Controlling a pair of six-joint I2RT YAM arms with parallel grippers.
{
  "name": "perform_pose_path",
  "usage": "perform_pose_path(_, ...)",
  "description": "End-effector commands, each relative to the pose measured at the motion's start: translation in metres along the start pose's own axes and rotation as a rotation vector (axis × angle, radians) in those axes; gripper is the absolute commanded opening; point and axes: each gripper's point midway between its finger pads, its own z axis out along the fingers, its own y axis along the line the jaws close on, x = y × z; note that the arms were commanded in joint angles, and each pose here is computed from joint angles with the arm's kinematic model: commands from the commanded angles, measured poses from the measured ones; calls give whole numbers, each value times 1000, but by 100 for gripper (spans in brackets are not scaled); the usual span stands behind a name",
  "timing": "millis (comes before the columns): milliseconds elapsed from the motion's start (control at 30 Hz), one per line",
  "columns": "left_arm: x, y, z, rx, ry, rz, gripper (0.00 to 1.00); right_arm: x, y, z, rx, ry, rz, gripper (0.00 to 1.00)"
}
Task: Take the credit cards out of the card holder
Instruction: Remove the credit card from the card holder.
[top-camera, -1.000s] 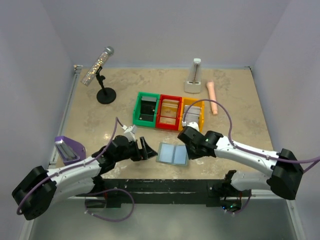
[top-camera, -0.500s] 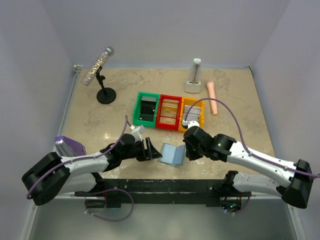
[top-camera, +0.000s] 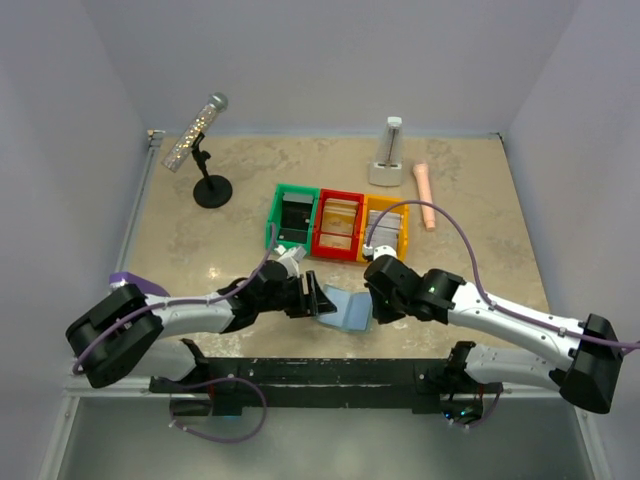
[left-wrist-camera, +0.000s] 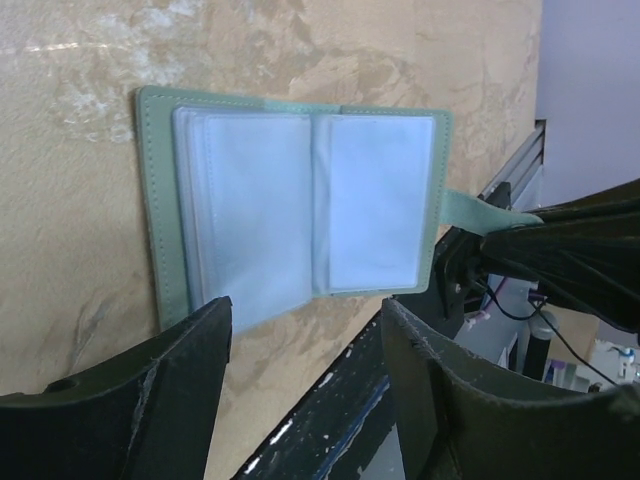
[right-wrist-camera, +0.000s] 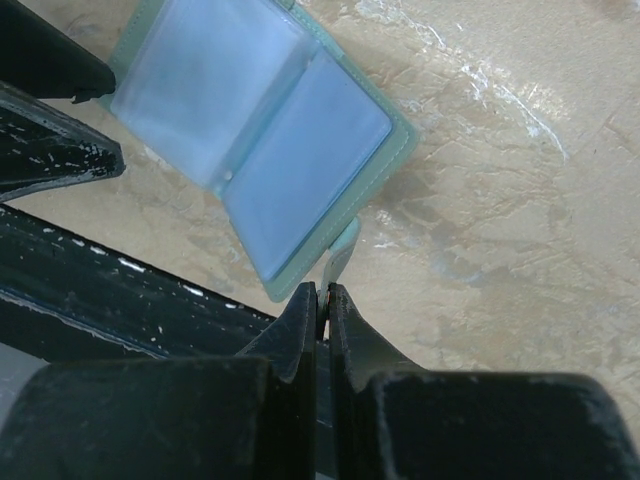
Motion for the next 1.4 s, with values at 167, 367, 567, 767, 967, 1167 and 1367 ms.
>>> perform_pose_path(167, -5, 0, 13, -16, 3, 37, 66, 1, 3, 5, -22, -17, -1, 0)
perform_pose_path(367, 0, 3, 21, -16, 30, 33, 65, 4, 2, 6, -25, -13, 4, 0)
perform_pose_path(567, 8, -20, 25, 79, 72, 73, 63, 5, 1, 8, -17, -9, 7, 0)
perform_pose_path(767, 16, -42, 28, 189, 111, 99, 60, 6, 2, 10, -22, -8, 15, 0)
perform_pose_path(967, 18, -61, 26, 277, 128, 129, 60, 8, 0, 11, -15, -7, 20, 0)
perform_pose_path(1167, 35, -93, 26, 408, 225, 194, 60, 10, -3, 15, -2, -5, 24, 0)
perform_pose_path(1367, 43, -96, 24, 432, 249, 210, 59, 13, -6, 17, 10, -2, 29, 0)
